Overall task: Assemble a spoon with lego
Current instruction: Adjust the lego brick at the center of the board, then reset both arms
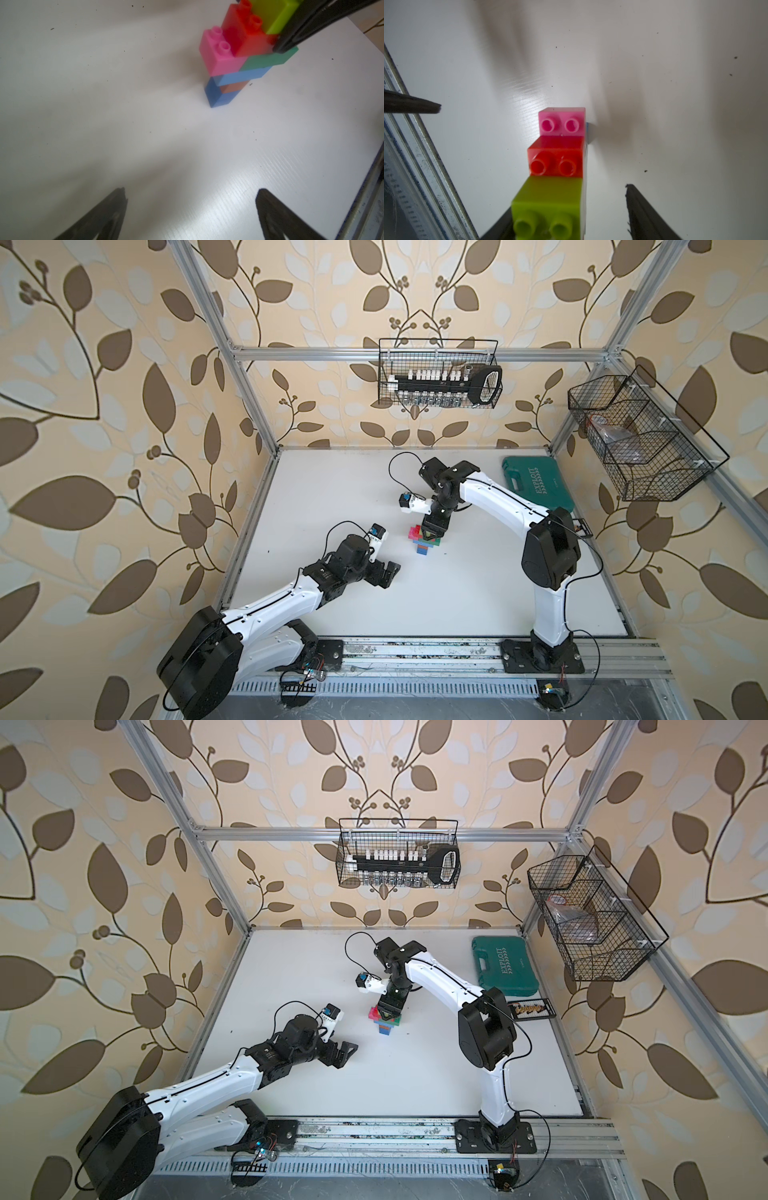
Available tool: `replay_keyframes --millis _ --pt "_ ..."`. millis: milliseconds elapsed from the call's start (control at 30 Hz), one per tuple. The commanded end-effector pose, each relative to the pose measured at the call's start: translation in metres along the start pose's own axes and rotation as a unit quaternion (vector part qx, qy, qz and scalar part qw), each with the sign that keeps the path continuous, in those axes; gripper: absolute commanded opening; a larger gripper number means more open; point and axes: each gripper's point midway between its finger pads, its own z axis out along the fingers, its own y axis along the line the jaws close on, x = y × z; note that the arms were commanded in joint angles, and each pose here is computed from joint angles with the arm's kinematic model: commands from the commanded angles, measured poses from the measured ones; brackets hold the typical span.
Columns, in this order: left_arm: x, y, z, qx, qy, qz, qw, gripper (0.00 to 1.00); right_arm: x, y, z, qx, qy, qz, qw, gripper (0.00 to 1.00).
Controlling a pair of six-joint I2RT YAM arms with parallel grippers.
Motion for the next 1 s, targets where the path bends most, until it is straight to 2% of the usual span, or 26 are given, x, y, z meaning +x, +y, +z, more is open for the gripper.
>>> replay_keyframes --millis 0,167,300,367,433,467,533,600,633,733,767,800,867,900,933,967 --pt "-0.02 -0.004 -0.004 0.008 -0.018 0.013 1.0 0.99 -0.011 -0.011 -0.006 0.004 -0.021 0.015 1.0 0.68" --pt "-0.023 -0.001 -0.004 0.008 -0.018 0.009 1.0 0.99 -0.006 -0.049 -0.004 0.023 -0.024 0.044 0.998 0.7" --pt "-0.028 0.005 -0.006 0.005 -0.015 0.003 1.0 0.99 0.006 -0.088 -0.013 0.081 0.007 0.07 0.994 0.71" --pt "-0.038 0.007 -0.011 0.01 -0.028 -0.004 1.0 0.99 0.0 -0.095 -0.035 0.094 -0.035 0.097 0.99 0.8" --pt "-0.053 0.013 -0.02 0.003 -0.057 -0.003 0.998 0.99 -0.003 -0.103 -0.061 0.145 -0.1 0.129 0.976 0.86" --pt "-0.064 0.021 -0.027 -0.014 -0.085 -0.003 0.996 0.99 0.006 -0.099 -0.074 0.163 -0.134 0.16 0.964 0.97" --pt "-0.088 0.049 -0.047 -0.066 -0.162 -0.012 0.984 0.99 0.026 -0.095 -0.093 0.205 -0.221 0.215 0.929 0.98" --pt "-0.105 0.096 -0.075 -0.161 -0.239 -0.04 0.957 0.99 0.061 -0.093 -0.101 0.266 -0.286 0.27 0.88 0.98" --pt "-0.106 0.124 -0.092 -0.216 -0.265 -0.065 0.937 0.99 0.086 -0.092 -0.106 0.303 -0.306 0.302 0.85 0.98" --pt "-0.092 0.188 -0.127 -0.343 -0.279 -0.11 0.89 0.99 0.165 -0.103 -0.111 0.399 -0.356 0.389 0.75 0.98" --pt "-0.084 0.205 -0.133 -0.371 -0.274 -0.124 0.878 0.99 0.186 -0.107 -0.111 0.426 -0.363 0.403 0.724 0.98" --pt "-0.078 0.214 -0.134 -0.383 -0.27 -0.127 0.874 0.99 0.201 -0.111 -0.11 0.447 -0.365 0.417 0.702 0.98" --pt "-0.068 0.23 -0.132 -0.398 -0.277 -0.138 0.864 0.99 0.222 -0.12 -0.102 0.471 -0.367 0.428 0.678 0.98" --pt "-0.062 0.236 -0.127 -0.399 -0.273 -0.139 0.864 0.99 0.231 -0.122 -0.093 0.484 -0.36 0.434 0.67 0.98" --pt "-0.055 0.242 -0.121 -0.402 -0.265 -0.136 0.866 0.99 0.239 -0.126 -0.091 0.502 -0.366 0.437 0.651 0.98" --pt "-0.057 0.248 -0.118 -0.409 -0.267 -0.12 0.865 0.99 0.245 -0.128 -0.084 0.511 -0.372 0.436 0.641 0.98"
